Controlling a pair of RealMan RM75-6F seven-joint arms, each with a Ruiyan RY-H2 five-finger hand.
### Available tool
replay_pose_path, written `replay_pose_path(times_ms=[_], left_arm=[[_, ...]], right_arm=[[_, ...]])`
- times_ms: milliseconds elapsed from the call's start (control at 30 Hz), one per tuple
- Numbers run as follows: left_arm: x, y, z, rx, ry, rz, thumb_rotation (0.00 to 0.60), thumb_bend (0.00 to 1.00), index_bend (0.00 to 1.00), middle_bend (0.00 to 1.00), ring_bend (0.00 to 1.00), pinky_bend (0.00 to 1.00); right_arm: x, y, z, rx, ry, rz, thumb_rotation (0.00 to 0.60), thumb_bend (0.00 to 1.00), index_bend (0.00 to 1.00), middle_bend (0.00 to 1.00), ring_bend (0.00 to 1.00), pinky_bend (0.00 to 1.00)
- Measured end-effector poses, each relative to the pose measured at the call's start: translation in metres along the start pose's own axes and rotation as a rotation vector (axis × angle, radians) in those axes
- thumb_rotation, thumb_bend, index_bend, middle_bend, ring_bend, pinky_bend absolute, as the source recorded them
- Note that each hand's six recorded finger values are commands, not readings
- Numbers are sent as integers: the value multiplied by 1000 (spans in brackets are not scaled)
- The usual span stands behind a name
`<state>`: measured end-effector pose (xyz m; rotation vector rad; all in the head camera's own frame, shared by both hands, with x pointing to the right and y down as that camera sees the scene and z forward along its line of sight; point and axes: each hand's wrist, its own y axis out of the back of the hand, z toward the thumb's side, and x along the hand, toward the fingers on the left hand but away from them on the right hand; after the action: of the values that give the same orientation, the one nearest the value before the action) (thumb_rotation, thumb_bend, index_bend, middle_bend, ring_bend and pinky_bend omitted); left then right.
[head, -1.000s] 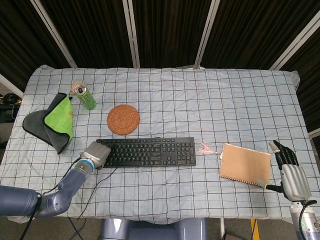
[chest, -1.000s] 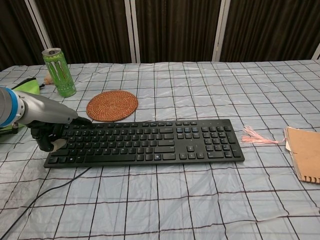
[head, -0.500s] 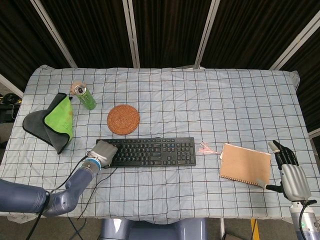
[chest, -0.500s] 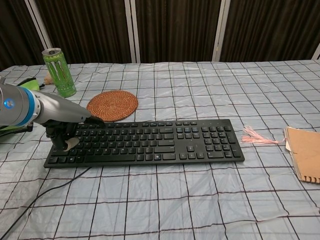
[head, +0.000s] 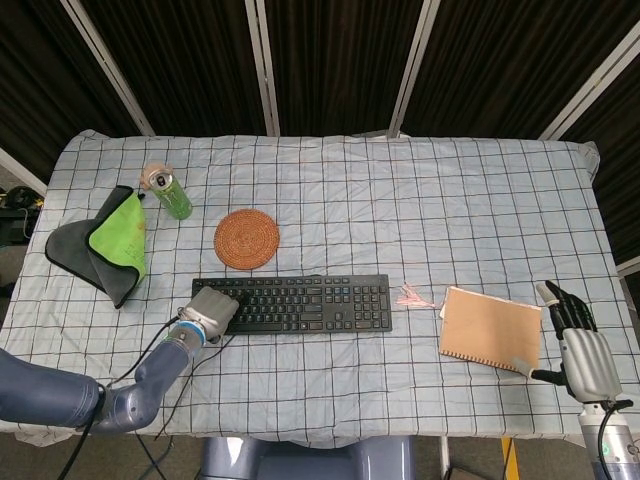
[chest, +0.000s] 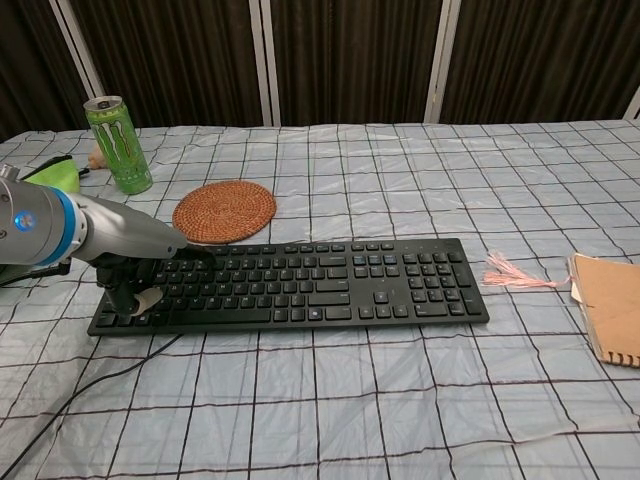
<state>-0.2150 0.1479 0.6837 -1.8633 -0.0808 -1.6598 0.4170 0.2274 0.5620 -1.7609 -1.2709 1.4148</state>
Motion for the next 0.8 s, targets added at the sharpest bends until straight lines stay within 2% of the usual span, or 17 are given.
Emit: replay_pose_path(times_ms=[433, 800], left_arm=[[-1, 4, -5, -5, 18, 18, 600, 610, 0, 877, 746, 553], [-1, -2, -8, -1, 24, -1, 600, 610, 0, 877, 746, 553]], right_arm=[[0, 0, 0, 0, -4, 2, 600, 62, 0, 0, 0, 0], [0, -1, 0, -2, -4, 3, 600, 61, 0, 0, 0, 0]])
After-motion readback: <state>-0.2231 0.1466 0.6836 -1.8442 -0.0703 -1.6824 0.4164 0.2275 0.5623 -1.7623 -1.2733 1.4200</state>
